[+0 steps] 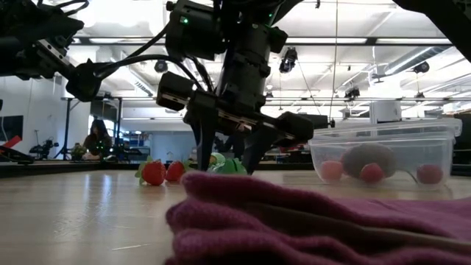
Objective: Pick and placing Produce into tupperware
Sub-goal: Put the green peas into the transparent bin
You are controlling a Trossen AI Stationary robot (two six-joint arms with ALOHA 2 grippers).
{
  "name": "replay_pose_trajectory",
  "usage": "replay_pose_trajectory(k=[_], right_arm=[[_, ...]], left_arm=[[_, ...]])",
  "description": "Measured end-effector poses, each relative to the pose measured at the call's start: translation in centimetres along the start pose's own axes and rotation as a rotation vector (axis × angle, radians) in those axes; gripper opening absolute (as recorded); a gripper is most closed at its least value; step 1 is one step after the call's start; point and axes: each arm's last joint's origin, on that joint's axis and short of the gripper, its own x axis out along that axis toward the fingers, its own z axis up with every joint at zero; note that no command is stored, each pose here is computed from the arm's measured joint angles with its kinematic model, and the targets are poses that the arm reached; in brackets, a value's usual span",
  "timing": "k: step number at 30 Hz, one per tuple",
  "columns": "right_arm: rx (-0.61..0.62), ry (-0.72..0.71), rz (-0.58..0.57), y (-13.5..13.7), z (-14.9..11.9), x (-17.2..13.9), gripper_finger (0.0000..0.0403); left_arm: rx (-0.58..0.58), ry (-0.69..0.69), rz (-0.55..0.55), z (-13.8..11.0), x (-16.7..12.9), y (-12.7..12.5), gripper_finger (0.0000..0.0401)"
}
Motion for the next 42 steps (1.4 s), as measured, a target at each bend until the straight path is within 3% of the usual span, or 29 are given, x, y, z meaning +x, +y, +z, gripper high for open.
replay_pose_trajectory(k=[8, 14, 19, 22, 28, 31, 42], right_arm=[[-0.01, -0.002, 0.011, 0.1, 0.0, 0.0, 0.0132], [-0.044, -0.016, 0.06, 1.4, 0.0, -1.3, 0.0134], [-0.098, -0.07, 0.096, 3.2, -0.5, -4.8, 0.0139], [-0.13, -0.131, 0.02, 3.5, -1.0, -7.5, 0.0135], [-0.101, -0.188, -0.328, 1.2, -3.3, -11.9, 0.0134], [-0.104, -0.182, -0.275, 1.4, -4.7, -12.4, 0.0144], [0.005, -0.195, -0.358, -0.3, -9.9, -11.4, 0.0147]], left_arm=[[0.0, 0.0, 0.0, 0.0, 0.0, 0.0, 0.0367], [0.0, 0.0, 0.0, 0.0, 0.0, 0.0, 0.0367], [0.0, 0.0, 0.0, 0.0, 0.0, 0.0, 0.0367], [0.0, 0.0, 0.0, 0.0, 0.0, 0.0, 0.0367], [0.0, 0.0, 0.0, 0.0, 0.0, 0.0, 0.0367], [0.0, 0.0, 0.0, 0.0, 0.0, 0.0, 0.0367], [0.0, 0.008, 0.003, -0.1, 0.1, 0.0, 0.0367]])
